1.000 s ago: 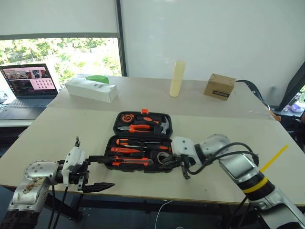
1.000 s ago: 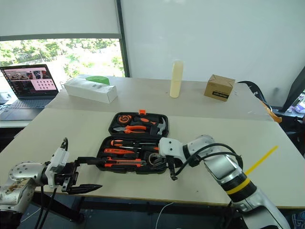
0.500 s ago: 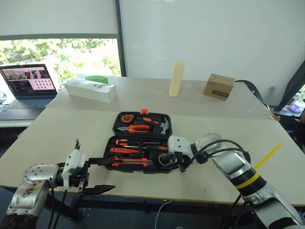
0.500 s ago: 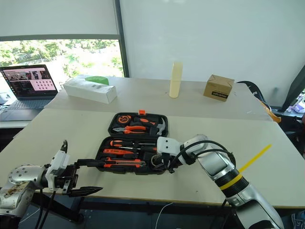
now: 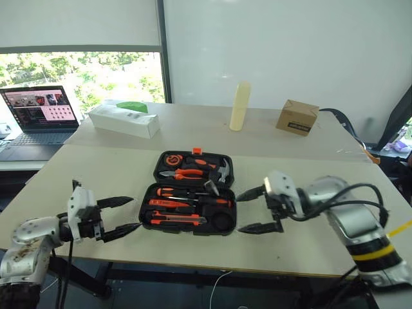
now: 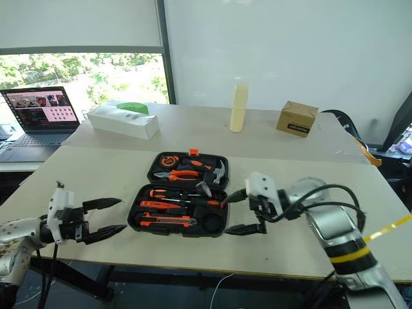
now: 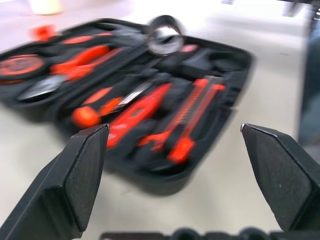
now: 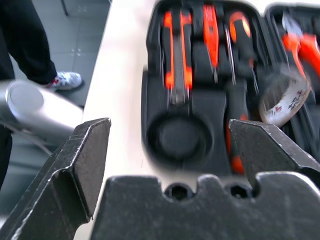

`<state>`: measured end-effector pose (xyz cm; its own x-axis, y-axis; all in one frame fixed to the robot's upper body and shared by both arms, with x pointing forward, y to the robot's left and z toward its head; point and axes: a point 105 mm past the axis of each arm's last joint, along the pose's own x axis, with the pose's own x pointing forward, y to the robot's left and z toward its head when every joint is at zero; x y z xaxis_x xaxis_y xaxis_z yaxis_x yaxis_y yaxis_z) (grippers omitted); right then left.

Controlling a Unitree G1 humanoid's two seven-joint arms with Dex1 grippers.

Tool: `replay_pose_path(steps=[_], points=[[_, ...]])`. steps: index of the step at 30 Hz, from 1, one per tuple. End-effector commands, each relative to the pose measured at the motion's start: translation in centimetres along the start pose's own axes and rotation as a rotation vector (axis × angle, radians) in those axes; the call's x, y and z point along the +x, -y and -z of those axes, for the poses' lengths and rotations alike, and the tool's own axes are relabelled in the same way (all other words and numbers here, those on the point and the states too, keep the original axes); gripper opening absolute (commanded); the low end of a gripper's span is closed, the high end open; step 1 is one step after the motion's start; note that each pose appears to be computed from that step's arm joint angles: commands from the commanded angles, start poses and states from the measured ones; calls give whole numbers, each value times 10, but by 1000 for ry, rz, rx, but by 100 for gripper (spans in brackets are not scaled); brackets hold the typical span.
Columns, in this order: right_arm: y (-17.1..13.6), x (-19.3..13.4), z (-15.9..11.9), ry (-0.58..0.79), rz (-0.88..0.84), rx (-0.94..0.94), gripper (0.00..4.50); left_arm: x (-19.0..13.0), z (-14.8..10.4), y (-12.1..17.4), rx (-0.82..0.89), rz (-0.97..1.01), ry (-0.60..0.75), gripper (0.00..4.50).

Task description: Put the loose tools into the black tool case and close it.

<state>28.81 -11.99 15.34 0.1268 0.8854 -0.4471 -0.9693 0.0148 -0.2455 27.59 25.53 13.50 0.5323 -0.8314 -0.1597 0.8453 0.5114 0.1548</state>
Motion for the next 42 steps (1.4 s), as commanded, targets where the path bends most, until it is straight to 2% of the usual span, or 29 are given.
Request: replay_pose_path(steps=[1,5,9,14,19,23,33,42], points=[[3,-4,-12,67,49,-52,445,-6,-10,-7,49,-7,14,450],[14,15,-26,104,91,-57,445,6,-16,-1,75,81,9,450],[30,35,-36,82,123,-9,445,17,-22,1,84,111,16,450],[50,61,-39,-38,123,-25,445,23,-22,8,78,134,21,450],[57,81,-39,-117,79,-66,445,24,-17,16,71,143,21,450],[59,88,-35,-152,63,-76,339,24,-16,18,67,140,24,450],[64,94,-32,-167,47,-125,4,24,-12,18,61,126,25,450],[62,95,-37,-140,18,-123,4,28,-12,18,63,129,31,450]])
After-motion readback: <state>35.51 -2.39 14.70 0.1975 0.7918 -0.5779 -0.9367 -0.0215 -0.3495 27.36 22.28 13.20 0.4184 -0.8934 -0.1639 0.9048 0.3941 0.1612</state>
